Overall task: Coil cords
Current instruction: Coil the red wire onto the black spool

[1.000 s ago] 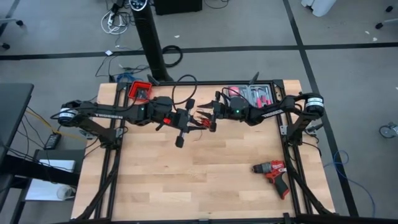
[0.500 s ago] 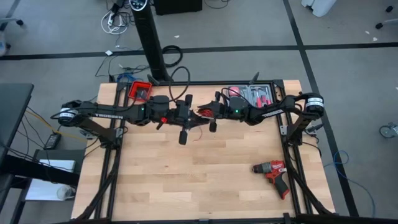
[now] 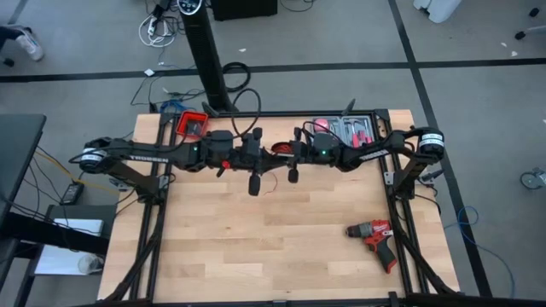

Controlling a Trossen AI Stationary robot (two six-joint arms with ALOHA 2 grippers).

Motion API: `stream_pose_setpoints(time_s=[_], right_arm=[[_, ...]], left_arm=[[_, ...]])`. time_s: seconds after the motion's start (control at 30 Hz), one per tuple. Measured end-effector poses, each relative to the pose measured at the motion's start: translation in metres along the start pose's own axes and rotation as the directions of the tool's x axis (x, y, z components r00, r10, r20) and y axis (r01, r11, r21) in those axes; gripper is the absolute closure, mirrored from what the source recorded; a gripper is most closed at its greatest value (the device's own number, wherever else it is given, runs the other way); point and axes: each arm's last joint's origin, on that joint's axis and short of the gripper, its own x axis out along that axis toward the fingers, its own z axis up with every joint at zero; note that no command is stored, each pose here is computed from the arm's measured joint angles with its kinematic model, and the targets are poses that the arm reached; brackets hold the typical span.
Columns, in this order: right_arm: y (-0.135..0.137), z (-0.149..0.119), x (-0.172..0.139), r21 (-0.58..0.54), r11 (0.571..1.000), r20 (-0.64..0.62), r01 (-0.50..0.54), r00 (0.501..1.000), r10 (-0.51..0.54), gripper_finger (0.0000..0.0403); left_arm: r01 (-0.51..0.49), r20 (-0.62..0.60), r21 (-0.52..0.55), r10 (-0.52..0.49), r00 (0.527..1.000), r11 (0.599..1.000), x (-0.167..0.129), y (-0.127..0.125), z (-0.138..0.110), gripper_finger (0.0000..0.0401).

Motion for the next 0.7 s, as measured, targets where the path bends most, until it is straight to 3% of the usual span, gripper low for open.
stream_pose_setpoints(time_s=[0.23,0.7], right_arm=[[-0.015,0.001,-0.002,0.118,0.988,0.060,-0.102,0.994,0.095,0.0309],[-0.016,-0.001,-0.002,0.173,0.976,0.048,-0.135,0.991,0.129,0.0306]], left_arm=[[-0.013,0.008,-0.019,0.013,1.000,1.000,-0.001,-0.001,0.023,0.0396],[-0.024,-0.009,-0.097,0.024,1.000,0.995,-0.002,0.006,0.022,0.0396]])
